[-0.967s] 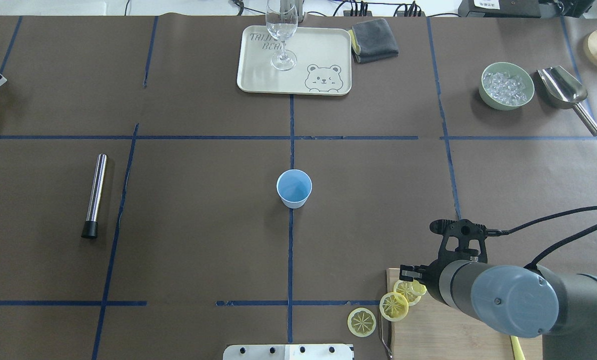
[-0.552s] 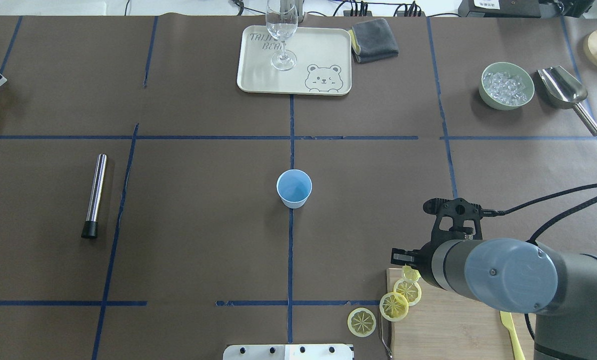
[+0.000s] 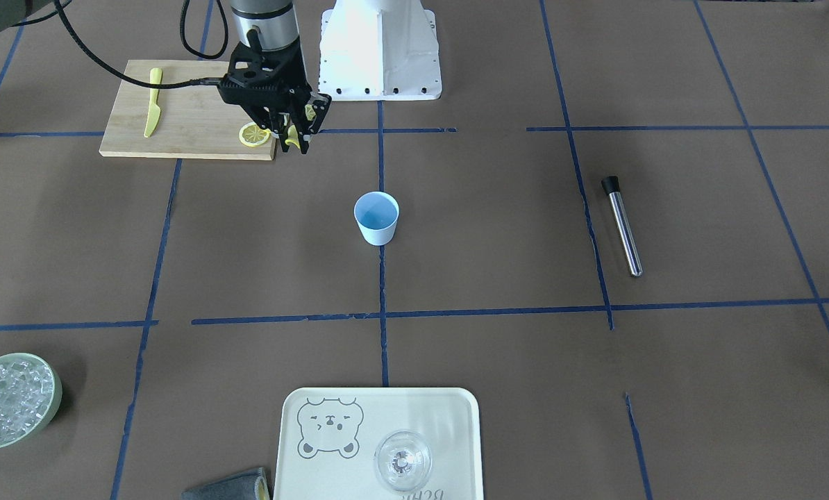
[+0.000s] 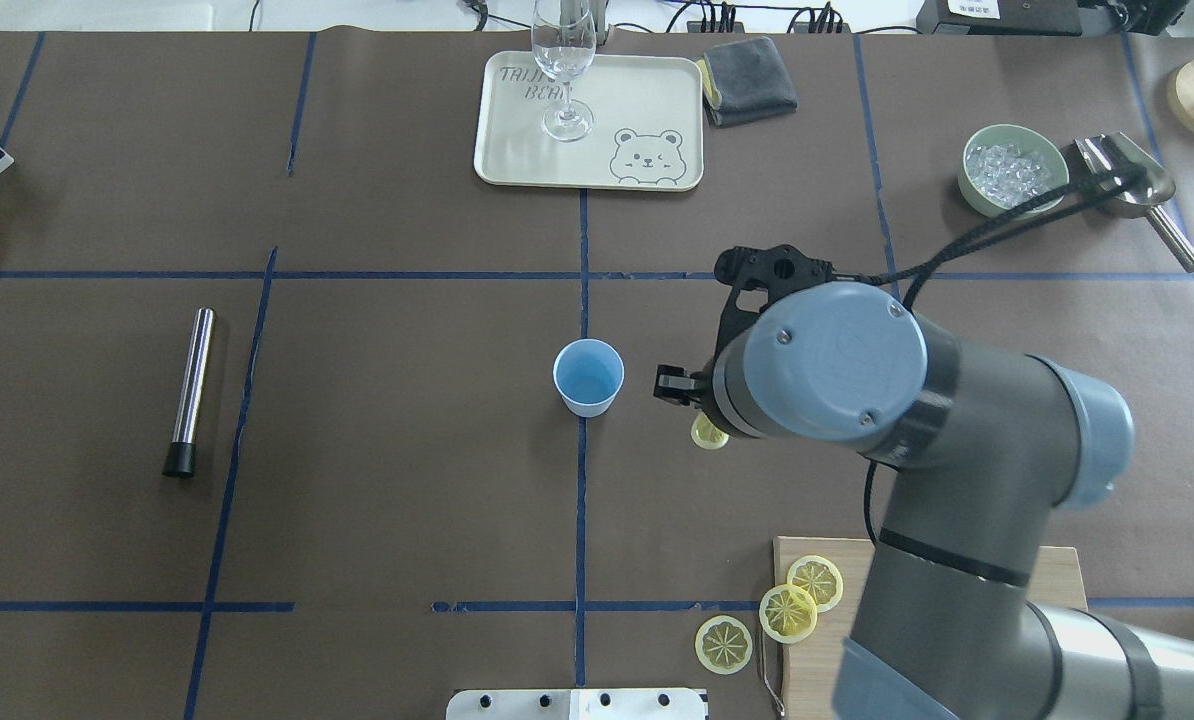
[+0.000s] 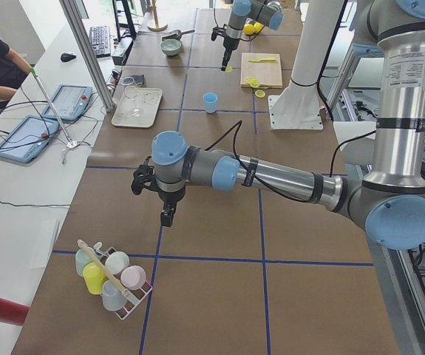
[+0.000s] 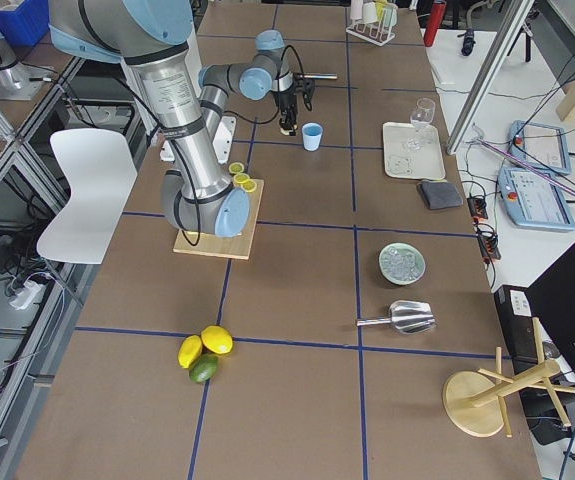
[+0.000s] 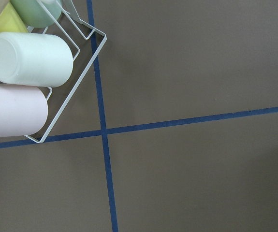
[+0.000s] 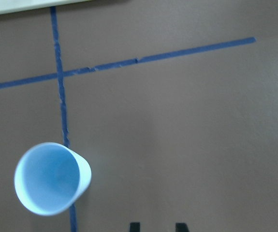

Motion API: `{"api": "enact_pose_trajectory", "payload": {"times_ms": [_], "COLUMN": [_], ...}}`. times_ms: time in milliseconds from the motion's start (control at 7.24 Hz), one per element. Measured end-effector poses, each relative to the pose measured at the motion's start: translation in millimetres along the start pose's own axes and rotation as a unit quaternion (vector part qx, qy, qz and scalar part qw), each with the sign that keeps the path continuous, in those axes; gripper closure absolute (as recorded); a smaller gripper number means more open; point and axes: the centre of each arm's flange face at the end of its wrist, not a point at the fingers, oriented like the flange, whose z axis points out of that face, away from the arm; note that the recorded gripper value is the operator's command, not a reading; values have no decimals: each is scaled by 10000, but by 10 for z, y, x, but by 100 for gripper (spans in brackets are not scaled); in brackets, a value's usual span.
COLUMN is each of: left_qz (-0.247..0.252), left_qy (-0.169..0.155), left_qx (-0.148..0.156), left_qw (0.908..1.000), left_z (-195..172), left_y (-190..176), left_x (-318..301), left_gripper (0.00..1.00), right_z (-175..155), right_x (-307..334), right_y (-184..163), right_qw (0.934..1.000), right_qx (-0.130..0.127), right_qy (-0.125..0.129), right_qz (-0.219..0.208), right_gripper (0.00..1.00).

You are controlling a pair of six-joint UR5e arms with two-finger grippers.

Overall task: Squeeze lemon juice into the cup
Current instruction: 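Squeeze the lemon slice over the blue cup with the right gripper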

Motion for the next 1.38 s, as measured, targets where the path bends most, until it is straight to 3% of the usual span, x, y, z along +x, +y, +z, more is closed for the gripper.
{"api": "enact_pose_trajectory", "payload": {"times_ms": [414,967,1105,1243,1381], "left_qz": [-1,2,-3,-7,-10], "left_qy": [5,5,5,4,4], "left_qx": [0,11,6,3,-1], "left_qw": [10000,10000,10000,10000,10000], "left_z": [0,-11,-6,-3,1], "left_y": [-2,-3,-2,-2,-1], "left_x": [1,3,-2,-6,-10], "left_gripper": [0,0,0,0,0], "right_z": [329,746,790,812,818], "right_x": [-858,-1059,-1067,-1072,-1077], "right_y": [-574,-427,-355,-310,-292], "right_qw": [9999,9999,9998,9997,9997], "right_qx": [109,-166,-212,-239,-249], "right_qy": [-50,-12,13,25,25], "right_qz": [40,-24,-55,-75,-84], "right_gripper": [64,62,53,22,7]}}
